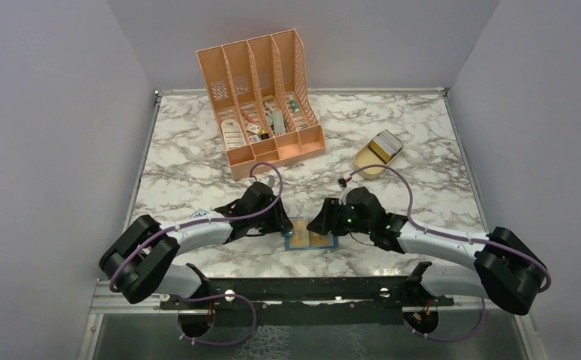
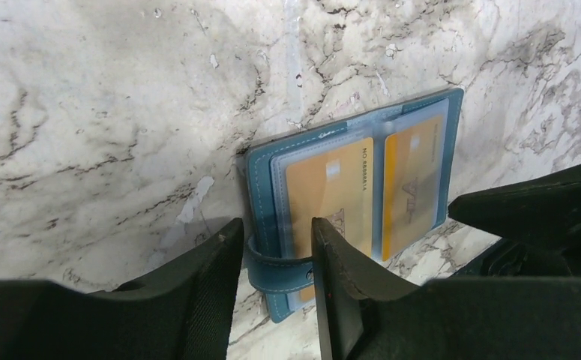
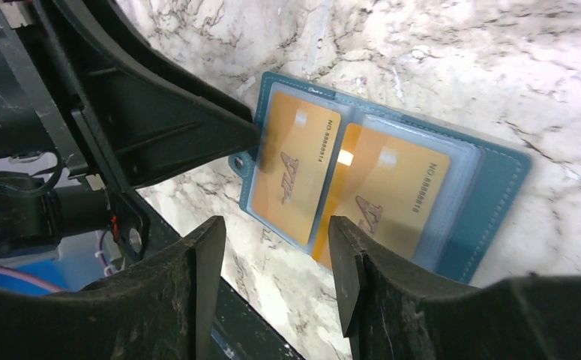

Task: Put the credit cards into the card holder
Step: Turn over the card slot in the card holder.

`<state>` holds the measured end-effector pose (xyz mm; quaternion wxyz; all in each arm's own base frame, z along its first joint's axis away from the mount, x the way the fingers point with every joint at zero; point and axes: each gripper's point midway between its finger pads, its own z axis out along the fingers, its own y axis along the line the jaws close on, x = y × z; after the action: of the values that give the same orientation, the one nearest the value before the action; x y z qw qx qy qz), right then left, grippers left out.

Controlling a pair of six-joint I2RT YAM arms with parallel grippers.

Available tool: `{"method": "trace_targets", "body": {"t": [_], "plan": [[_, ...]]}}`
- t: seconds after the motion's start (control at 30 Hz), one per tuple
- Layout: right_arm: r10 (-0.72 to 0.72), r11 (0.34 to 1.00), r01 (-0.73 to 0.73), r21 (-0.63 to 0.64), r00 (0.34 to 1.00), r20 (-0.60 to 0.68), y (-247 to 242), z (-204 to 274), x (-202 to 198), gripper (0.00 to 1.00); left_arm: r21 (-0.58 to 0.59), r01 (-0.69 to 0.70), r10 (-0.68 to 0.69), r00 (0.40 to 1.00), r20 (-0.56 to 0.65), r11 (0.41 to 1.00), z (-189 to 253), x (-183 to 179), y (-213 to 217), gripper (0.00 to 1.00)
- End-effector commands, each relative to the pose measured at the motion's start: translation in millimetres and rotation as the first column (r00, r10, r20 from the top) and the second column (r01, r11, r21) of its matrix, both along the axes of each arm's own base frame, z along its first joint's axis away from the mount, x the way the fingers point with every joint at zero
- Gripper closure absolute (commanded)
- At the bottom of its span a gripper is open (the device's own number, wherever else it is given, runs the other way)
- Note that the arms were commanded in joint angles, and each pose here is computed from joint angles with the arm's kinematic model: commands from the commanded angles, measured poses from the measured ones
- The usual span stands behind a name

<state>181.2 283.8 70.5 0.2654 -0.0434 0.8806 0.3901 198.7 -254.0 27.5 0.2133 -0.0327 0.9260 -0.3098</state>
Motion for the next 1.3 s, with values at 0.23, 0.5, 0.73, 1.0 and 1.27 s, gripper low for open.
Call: {"method": "trace_targets", "body": {"t": [0.23,0.5,0.73,1.0,1.27], "plan": [[-0.1,0.982,0.107,-0.157,0.994,0.051,-34,-6,9,0.44,-0.167,0.05,-0.047,0.999,0.019,0.985,56,1,-37,0.55],[-0.106,0.979,0.11,-0.169,0.994,0.035,-34,-17,12,0.44,-0.2,0.061,-0.065,0.998,-0.018,0.978,37,4,-60,0.83],[-0.125,0.971,0.133,-0.197,0.991,0.052,-39,-22,17,0.44,-0.177,0.071,-0.08,0.996,-0.043,0.982,18,5,-63,1.0],[-0.126,0.967,0.133,-0.218,0.991,0.046,-40,-32,18,0.42,-0.188,0.097,-0.11,0.992,-0.061,0.977,9,-1,-71,1.0],[-0.107,0.973,0.108,-0.202,0.994,0.015,-35,-40,14,0.41,-0.18,0.105,-0.122,0.989,-0.088,0.978,-3,-10,-71,1.0]]}}
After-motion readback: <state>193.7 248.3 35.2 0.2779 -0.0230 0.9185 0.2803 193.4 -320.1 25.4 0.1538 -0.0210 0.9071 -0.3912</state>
